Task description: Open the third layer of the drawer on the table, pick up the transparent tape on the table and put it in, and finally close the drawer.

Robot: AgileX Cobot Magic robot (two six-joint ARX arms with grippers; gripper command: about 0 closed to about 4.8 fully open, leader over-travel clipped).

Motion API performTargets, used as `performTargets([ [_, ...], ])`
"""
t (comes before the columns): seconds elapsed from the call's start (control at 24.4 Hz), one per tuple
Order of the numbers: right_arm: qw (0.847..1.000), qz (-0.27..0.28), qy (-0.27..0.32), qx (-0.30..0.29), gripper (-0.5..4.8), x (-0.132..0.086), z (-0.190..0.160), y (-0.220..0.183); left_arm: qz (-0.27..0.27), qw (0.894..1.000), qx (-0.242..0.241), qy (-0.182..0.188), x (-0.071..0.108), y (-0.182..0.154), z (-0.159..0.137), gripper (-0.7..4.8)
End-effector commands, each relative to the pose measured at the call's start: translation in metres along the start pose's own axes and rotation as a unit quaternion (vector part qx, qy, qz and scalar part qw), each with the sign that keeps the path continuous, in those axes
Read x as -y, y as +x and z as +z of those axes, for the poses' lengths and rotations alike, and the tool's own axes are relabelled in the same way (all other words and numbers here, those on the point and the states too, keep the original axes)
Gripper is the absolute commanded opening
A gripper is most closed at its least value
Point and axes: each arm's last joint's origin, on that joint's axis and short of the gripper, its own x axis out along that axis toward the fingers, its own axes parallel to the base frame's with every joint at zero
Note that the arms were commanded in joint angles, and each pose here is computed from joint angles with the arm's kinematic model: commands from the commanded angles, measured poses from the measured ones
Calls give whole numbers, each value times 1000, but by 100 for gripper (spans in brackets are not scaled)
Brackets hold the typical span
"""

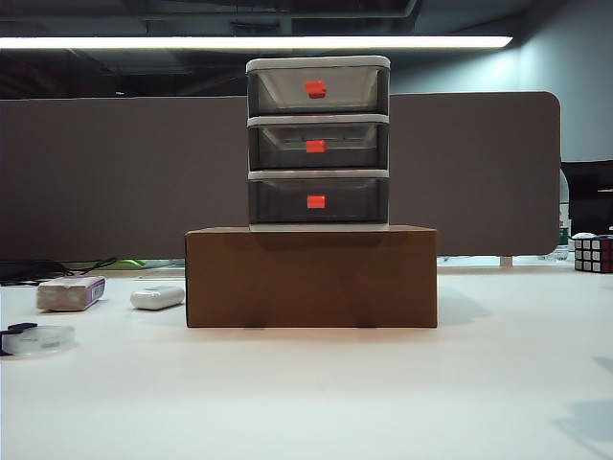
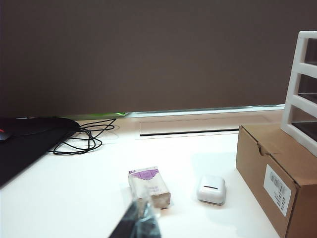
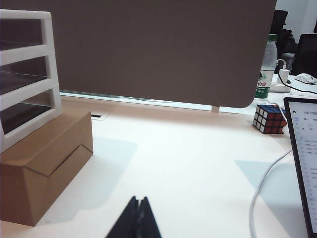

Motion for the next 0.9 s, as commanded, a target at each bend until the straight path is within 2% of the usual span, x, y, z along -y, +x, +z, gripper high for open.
performTargets([
  [0.04,1000,-2,2,3,-1,0,0,0,2,1000,8,0,0,0,3,-5],
  [0.37,1000,-1,2,3,-1,0,0,0,1,1000,8,-1,0,0,3,-5],
  [0.41,1000,-1,3,3,-1,0,0,0,-4,1000,8,-9,0,0,3,-5],
  [0.45,998,33,44,4,-1,-2,0,0,-55,995,5,-78,3,0,3,-6],
  [0.49,995,63,83,2,-1,-4,0,0,-93,988,-1,-124,5,-1,3,-6],
  [0.53,976,141,164,-12,-1,-9,0,-1,-186,961,-26,-205,11,-2,4,-6],
  [0.57,966,176,190,-21,-1,-12,0,-2,-230,945,-42,-229,14,-3,3,-6],
  [0.66,954,230,190,-38,-1,-16,-2,-3,-286,920,-75,-258,20,-5,1,-6],
  [0.82,951,239,192,-41,-1,-17,-2,-3,-279,900,-94,-323,27,-5,1,-5],
  [0.86,948,241,203,-42,-1,-17,-2,-3,-290,893,-93,-331,30,-6,3,-6],
  [0.9,943,243,223,-48,-2,-18,-2,-3,-330,883,-96,-320,36,-8,4,-6],
])
